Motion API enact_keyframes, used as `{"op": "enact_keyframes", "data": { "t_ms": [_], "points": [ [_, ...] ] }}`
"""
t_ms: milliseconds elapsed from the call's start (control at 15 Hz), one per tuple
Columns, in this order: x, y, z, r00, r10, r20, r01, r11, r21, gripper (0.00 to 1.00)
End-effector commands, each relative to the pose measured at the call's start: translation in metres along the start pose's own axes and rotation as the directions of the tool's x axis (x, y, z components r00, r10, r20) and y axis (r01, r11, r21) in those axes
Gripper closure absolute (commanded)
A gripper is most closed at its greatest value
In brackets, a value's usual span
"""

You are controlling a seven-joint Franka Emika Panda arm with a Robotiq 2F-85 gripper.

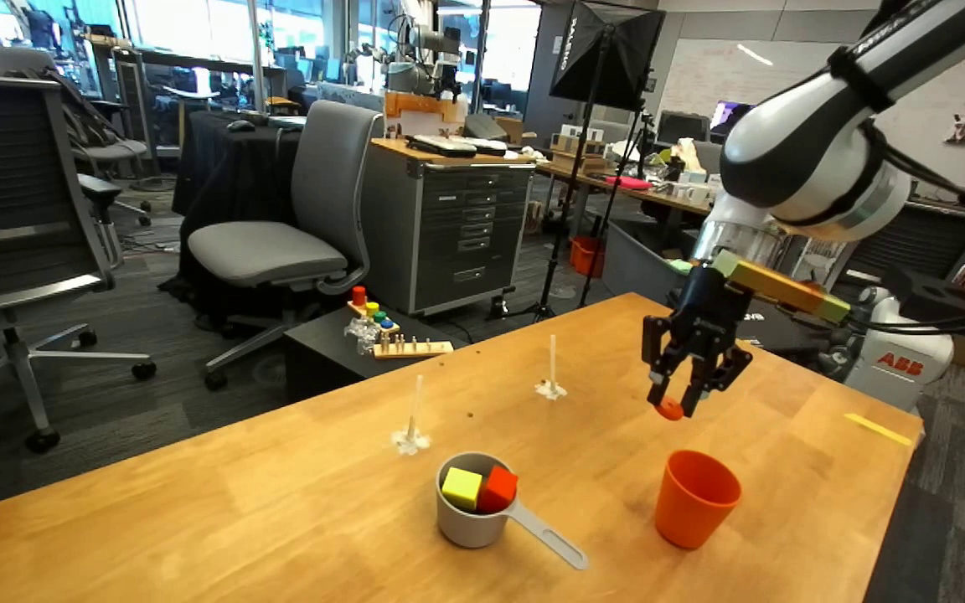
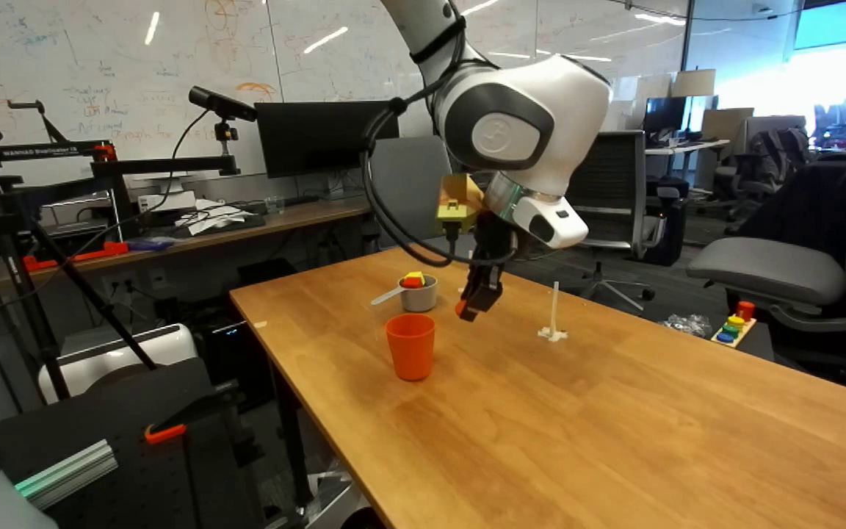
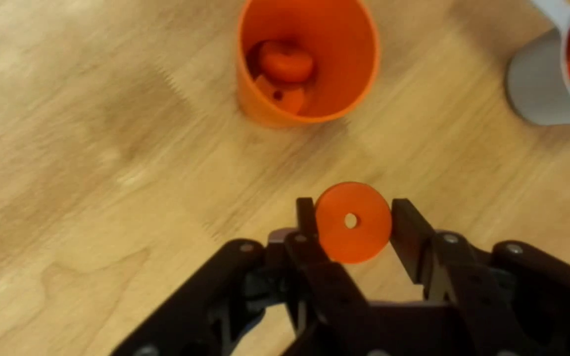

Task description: Put the three blocks in the gray cup then put the orange disks in the orange cup

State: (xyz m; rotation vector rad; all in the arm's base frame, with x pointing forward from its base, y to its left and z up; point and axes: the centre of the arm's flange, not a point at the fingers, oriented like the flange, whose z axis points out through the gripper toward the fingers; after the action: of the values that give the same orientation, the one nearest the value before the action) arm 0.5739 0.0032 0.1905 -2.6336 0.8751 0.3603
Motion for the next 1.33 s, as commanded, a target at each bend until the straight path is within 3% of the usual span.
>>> {"op": "enact_keyframes", "data": {
  "t_ms": [0,400,933,1000,1133,1267],
  "points": [
    [-0.046,-0.021,-0.026,0.994,-0.112,0.016,0.110,0.991,0.076,0.81],
    [-0.068,-0.022,-0.012,0.977,-0.164,0.136,0.140,0.976,0.168,0.82],
    [-0.063,0.019,0.016,0.971,-0.111,0.214,0.081,0.986,0.143,0.81],
    [-0.062,0.022,0.017,0.971,-0.101,0.218,0.072,0.988,0.139,0.33],
    [-0.059,0.027,0.019,0.971,-0.089,0.221,0.061,0.990,0.130,0.26],
    [-0.056,0.030,0.019,0.972,-0.082,0.218,0.055,0.990,0.127,0.10]
  ]
}}
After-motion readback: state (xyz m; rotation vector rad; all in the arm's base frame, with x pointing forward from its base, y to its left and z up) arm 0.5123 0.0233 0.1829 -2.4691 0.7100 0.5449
